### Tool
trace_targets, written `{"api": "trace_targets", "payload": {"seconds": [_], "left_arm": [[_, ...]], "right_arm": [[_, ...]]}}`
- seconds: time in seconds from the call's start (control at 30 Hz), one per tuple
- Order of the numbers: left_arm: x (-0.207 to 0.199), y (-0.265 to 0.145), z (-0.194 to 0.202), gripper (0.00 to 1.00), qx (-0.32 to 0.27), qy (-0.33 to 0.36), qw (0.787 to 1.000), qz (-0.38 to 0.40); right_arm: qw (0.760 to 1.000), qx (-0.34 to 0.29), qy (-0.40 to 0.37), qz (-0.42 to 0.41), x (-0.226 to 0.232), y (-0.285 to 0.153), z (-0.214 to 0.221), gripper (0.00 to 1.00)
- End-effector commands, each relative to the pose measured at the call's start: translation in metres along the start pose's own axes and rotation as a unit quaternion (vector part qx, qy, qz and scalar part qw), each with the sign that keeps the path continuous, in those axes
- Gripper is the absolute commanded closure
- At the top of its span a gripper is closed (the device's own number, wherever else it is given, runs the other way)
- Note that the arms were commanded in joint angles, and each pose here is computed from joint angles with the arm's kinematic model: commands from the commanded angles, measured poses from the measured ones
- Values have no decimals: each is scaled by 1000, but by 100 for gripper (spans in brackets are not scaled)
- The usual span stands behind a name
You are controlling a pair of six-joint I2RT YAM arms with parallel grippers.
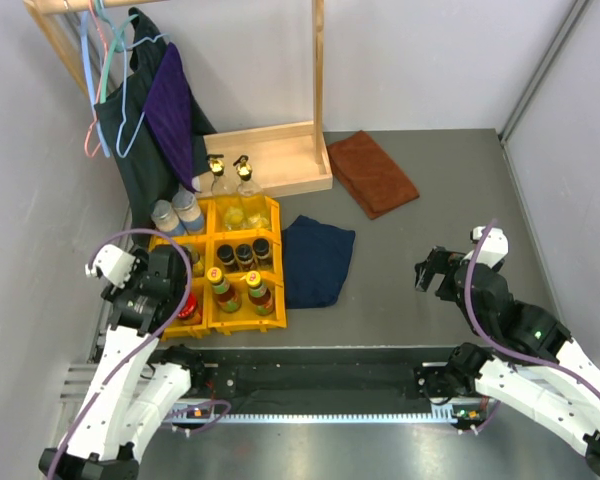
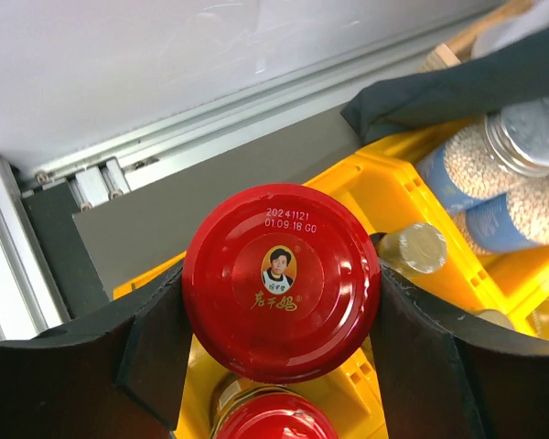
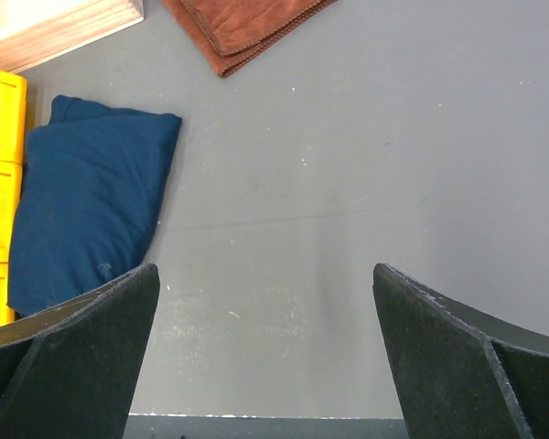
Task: Organize the condiment bottles
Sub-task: Place the bottle in the storage box.
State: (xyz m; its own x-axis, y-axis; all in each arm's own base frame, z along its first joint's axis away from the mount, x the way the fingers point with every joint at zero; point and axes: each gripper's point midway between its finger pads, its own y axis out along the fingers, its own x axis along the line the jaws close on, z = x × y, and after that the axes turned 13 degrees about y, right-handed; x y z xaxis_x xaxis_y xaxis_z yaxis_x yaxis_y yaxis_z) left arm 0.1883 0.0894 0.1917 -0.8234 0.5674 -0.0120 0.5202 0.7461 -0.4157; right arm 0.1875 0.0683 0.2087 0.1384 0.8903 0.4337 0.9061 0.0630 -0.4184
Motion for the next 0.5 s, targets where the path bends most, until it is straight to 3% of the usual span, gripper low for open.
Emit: {"api": "trace_targets", "payload": {"seconds": [0.0,0.17,0.47], "left_arm": [[18,-2,25,100,37,-17,999,-21],[30,-12,2,100,16,-44,998,-35],[29,-19,1,100,27,-46,999,-9]], "right_arm": [[1000,-5,4,-4,3,2,-3,1],[1000,-4,4,-5,3,3,-1,1],[1000,-3,7,-9,4,2,0,1]]}}
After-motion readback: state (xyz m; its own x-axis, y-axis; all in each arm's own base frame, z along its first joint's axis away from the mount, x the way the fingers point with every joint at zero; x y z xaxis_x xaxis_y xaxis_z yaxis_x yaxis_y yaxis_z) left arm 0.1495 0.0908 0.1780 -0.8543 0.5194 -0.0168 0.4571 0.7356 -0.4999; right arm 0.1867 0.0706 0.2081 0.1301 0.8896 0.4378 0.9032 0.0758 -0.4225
